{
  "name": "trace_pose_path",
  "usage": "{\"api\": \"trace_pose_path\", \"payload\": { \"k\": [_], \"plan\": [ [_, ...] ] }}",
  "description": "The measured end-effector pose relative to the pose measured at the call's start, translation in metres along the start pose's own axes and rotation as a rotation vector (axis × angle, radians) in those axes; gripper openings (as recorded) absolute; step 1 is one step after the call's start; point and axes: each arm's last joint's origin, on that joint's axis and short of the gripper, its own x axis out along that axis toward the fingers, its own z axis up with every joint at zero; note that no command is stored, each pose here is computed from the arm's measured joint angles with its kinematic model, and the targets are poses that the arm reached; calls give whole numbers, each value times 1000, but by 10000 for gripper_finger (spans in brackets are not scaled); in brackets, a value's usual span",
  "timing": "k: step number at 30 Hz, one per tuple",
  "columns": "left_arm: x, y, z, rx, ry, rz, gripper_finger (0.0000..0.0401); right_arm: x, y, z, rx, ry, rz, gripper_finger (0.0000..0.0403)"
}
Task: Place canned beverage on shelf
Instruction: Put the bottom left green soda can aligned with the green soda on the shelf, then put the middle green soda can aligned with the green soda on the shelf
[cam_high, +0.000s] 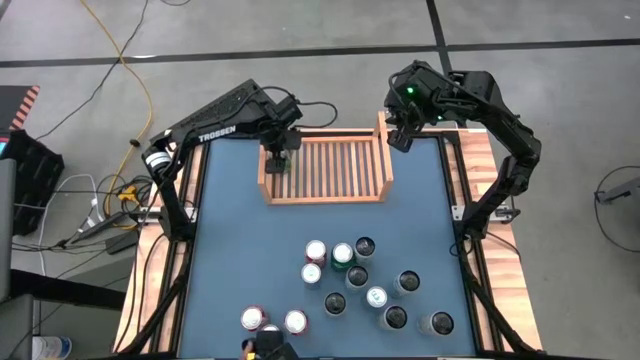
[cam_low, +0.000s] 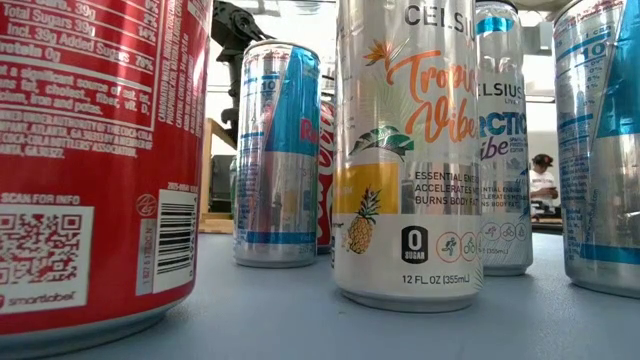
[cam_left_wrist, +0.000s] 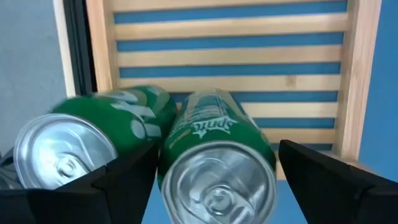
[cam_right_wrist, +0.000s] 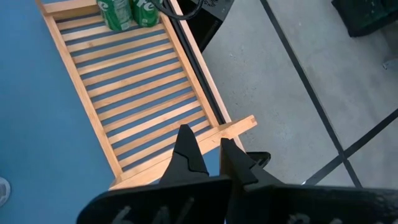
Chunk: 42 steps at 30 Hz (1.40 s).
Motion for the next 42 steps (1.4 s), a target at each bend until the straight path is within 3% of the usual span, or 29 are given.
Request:
{"api": "trace_pose_path", "payload": {
  "k": [10,33,42],
  "plan": [
    [0,-1,0,-1,-12,-22,323,0,0,0,-2,0,0,0],
    [-2,-3,1,38,42,40,323,0,0,0,-4,1,0,0],
    [-25,1,12,53,2,68,323,0,0,0,-3,1,0,0]
  ]
}}
